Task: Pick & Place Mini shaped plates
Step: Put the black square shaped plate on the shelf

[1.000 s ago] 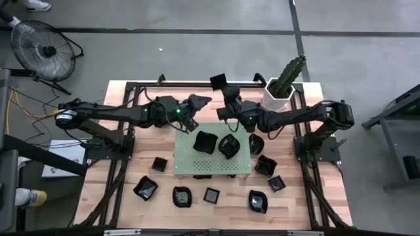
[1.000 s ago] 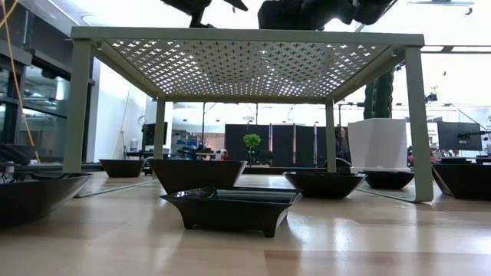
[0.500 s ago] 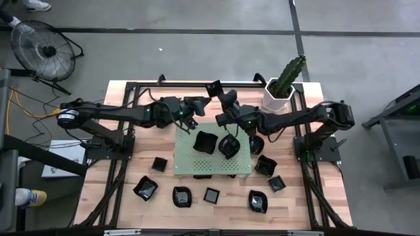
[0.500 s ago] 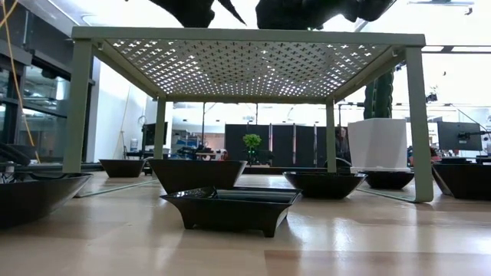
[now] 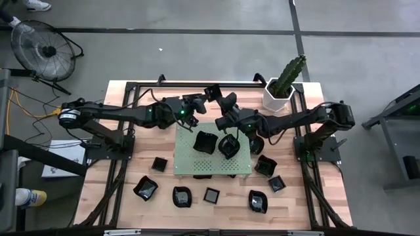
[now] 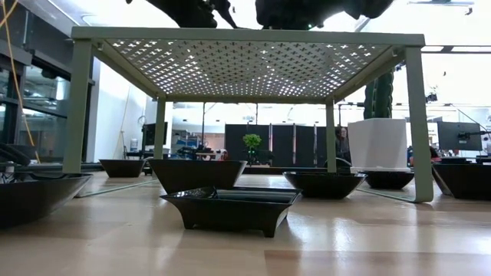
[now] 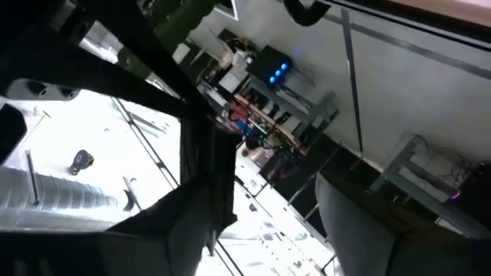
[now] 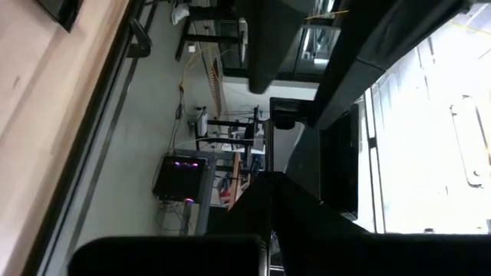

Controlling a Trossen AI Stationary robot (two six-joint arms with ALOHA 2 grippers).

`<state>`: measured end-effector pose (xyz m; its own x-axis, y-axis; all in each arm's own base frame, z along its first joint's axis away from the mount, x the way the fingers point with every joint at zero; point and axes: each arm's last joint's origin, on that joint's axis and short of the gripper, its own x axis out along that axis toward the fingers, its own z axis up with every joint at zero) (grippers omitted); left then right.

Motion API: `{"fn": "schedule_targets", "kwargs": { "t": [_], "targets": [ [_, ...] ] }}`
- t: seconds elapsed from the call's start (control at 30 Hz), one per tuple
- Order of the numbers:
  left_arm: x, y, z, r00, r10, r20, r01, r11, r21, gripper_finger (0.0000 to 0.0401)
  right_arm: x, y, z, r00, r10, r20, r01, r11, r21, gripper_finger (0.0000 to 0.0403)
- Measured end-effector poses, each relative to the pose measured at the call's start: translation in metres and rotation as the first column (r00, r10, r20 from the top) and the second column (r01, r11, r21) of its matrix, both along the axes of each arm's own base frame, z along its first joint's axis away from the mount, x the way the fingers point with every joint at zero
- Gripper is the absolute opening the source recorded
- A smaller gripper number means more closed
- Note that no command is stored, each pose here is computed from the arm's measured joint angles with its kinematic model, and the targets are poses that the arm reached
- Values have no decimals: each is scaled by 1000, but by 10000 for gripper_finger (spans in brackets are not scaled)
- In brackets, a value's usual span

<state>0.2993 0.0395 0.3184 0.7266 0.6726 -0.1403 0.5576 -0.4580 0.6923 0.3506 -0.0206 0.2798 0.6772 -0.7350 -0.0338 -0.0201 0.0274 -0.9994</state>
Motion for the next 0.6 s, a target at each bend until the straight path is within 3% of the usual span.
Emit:
{"fn": "schedule_targets", "kwargs": {
  "t": [0.27,0.6],
  "targets": [
    [0,0,0,1000,-7,5,7,1000,-2,160,0,-1,-2,1000,-1,-19,1,1000,8,0],
    [1,-1,0,999,-46,11,46,999,-14,151,0,0,-3,1000,19,-3,-19,1000,25,0]
  ]
}}
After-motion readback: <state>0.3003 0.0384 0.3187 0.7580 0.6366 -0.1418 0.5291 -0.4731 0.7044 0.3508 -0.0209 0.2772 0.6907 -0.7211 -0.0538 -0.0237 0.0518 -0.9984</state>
